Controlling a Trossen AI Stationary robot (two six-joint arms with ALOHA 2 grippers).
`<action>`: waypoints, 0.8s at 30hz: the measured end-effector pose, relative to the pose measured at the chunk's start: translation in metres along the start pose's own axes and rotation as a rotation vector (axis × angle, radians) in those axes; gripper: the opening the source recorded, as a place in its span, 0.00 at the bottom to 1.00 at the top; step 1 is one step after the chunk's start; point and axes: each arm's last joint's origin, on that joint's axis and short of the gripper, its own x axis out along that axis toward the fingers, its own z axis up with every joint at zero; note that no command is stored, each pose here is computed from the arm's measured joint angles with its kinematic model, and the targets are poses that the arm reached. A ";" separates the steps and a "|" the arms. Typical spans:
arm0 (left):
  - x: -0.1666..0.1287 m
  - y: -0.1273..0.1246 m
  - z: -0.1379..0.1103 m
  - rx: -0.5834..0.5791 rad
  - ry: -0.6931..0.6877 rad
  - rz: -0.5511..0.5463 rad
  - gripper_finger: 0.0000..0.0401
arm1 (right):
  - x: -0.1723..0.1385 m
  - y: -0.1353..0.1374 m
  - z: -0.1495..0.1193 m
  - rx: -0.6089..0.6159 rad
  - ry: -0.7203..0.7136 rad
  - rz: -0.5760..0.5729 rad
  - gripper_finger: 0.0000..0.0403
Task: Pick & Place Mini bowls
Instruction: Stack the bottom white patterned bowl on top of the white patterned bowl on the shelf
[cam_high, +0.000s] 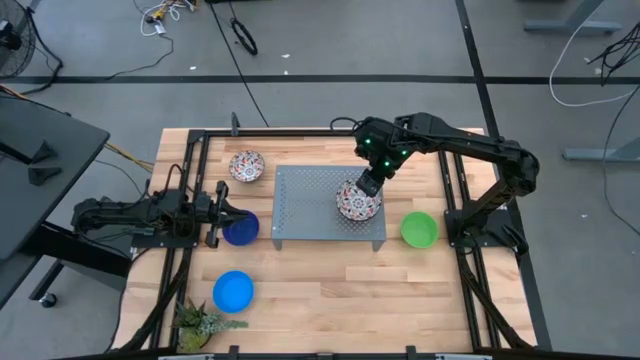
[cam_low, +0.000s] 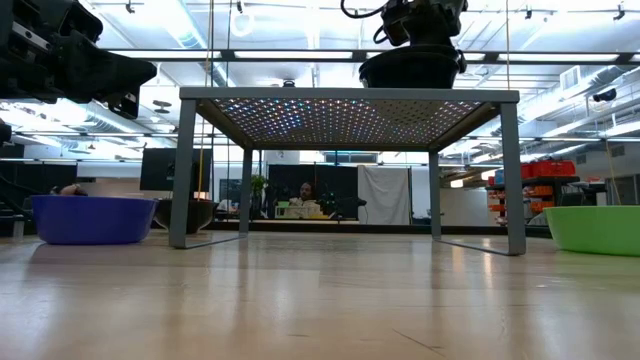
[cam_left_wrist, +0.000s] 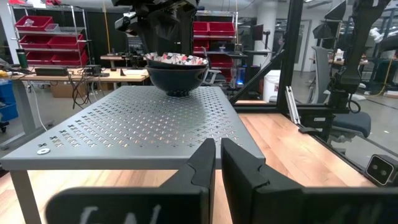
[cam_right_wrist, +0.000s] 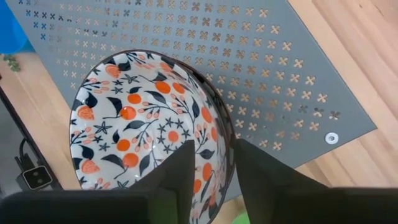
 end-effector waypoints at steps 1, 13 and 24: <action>0.000 0.000 0.000 0.000 0.000 -0.001 0.08 | 0.000 0.000 0.000 -0.006 -0.002 0.000 0.31; 0.000 0.000 0.000 0.000 0.000 0.000 0.08 | -0.023 0.002 -0.011 -0.071 -0.071 0.031 0.34; 0.000 0.000 0.000 0.000 0.000 -0.001 0.08 | -0.044 0.012 -0.017 -0.329 -0.221 0.073 0.31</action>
